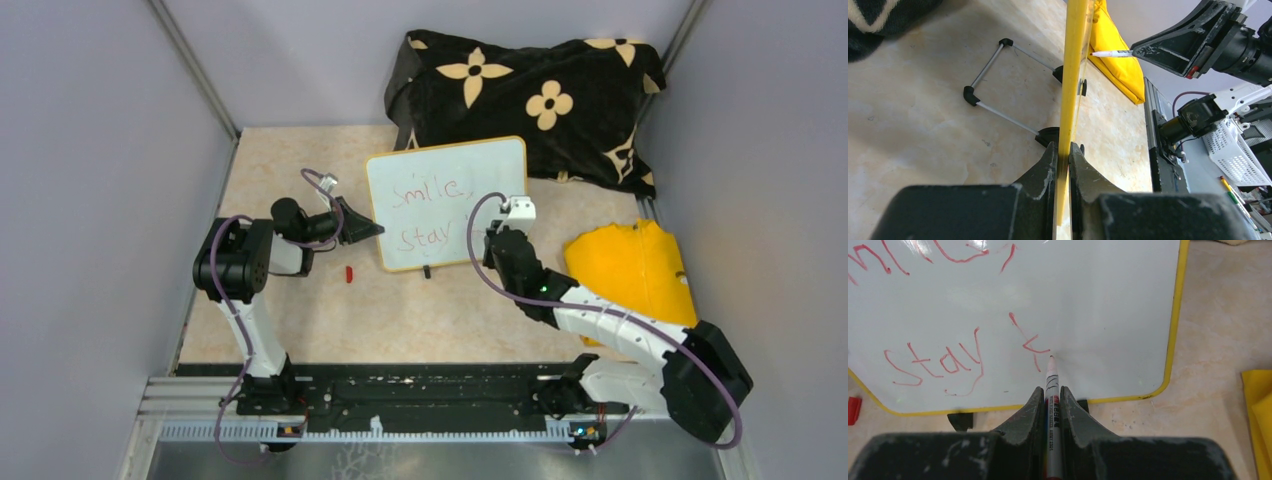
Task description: Write a sentence on the whiteboard
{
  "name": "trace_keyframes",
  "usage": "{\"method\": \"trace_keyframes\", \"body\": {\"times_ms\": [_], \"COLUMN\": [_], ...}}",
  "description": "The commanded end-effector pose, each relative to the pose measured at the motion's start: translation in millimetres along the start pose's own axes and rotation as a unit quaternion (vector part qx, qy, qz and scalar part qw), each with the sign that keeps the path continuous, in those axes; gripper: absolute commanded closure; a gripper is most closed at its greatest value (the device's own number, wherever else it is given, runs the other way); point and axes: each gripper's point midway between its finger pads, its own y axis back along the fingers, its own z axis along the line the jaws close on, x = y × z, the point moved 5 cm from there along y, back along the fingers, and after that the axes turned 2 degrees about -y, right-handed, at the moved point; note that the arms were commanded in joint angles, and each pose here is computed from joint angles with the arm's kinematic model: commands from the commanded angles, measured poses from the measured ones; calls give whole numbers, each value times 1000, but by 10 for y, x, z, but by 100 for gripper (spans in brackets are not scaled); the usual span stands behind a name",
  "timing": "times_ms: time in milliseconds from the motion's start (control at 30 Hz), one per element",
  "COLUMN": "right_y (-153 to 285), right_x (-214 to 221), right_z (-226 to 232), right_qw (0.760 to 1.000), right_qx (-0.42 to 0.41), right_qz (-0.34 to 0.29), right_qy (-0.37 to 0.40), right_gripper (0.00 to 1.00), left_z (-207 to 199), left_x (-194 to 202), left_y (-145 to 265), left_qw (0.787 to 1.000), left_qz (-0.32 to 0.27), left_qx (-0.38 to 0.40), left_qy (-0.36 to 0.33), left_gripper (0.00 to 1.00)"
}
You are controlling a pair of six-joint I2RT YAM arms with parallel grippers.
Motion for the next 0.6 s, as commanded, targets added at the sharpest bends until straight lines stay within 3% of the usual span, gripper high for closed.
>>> {"method": "trace_keyframes", "body": {"times_ms": [0, 567], "right_y": [136, 28], "right_x": [-238, -478], "right_z": [51, 163], "right_qw": [997, 996], "right_qx": [-49, -40], "right_qz": [-49, -76], "right_qy": [-31, -34], "right_gripper": [100, 100], "left_z": [55, 56], "left_x": [115, 112], "left_y": [-28, -29], "left_qw": [999, 999], "left_qz": [14, 14], "left_qx": [-8, -8], "left_qy": [34, 33], "left_gripper": [95, 95]}}
